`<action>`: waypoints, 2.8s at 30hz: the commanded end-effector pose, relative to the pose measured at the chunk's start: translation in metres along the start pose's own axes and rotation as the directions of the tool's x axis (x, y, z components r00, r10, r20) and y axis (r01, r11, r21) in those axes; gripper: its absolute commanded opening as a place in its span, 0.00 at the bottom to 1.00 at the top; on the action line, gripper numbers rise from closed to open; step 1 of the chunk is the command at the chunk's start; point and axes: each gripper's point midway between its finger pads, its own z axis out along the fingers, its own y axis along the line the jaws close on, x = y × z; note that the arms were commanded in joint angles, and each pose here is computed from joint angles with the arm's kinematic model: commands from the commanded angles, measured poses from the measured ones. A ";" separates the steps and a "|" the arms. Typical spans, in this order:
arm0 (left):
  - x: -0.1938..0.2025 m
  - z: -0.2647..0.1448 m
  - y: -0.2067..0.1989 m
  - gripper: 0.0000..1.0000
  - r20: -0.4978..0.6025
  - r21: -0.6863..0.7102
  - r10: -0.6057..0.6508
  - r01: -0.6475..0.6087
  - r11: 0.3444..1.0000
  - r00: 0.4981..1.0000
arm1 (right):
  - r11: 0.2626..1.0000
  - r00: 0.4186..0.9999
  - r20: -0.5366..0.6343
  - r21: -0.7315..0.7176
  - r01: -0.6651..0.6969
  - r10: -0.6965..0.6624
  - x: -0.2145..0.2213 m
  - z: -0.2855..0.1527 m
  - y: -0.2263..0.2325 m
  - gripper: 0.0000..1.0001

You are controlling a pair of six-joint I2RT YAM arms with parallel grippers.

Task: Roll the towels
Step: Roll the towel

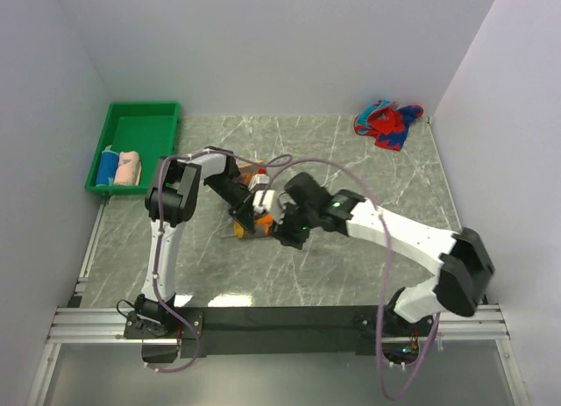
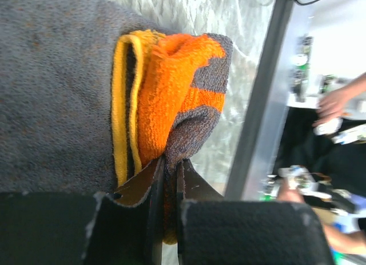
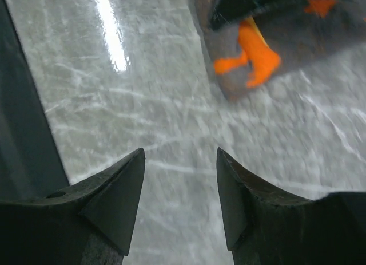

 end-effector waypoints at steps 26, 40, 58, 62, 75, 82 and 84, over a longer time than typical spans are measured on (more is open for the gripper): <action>0.076 -0.016 0.059 0.11 -0.134 -0.083 -0.078 0.068 0.994 0.988 | 0.947 0.954 -0.035 -0.135 0.292 -0.299 -0.021 0.167 0.015 0.42; 0.028 -0.131 0.023 0.50 0.243 -0.246 0.114 -0.052 0.968 0.963 | 0.892 0.980 -0.193 -0.431 -0.134 0.053 -0.023 0.153 0.058 0.00; 0.093 -0.207 -0.052 0.58 0.314 -0.686 0.500 -0.172 0.707 0.807 | 0.606 0.818 -0.434 -0.553 -0.572 0.377 -0.014 0.185 0.061 0.00; 0.123 -0.157 -0.054 0.61 0.035 -0.718 0.613 -0.406 0.565 0.790 | 0.544 0.777 -0.461 -0.554 -0.630 0.430 -0.013 0.191 0.053 0.00; 0.083 -0.057 -0.060 0.64 -0.352 -0.588 0.794 -0.777 0.225 0.495 | 0.465 0.717 -0.505 -0.547 -0.696 0.480 -0.008 0.201 0.042 0.00; 0.088 -0.034 -0.031 0.60 -0.419 -0.507 0.752 -0.818 0.271 0.508 | 0.445 0.705 -0.505 -0.548 -0.708 0.499 -0.011 0.199 0.038 0.00; 0.099 -0.032 -0.022 0.51 -0.443 -0.488 0.716 -0.815 0.312 0.539 | 0.443 0.702 -0.502 -0.547 -0.710 0.505 -0.013 0.197 0.035 0.00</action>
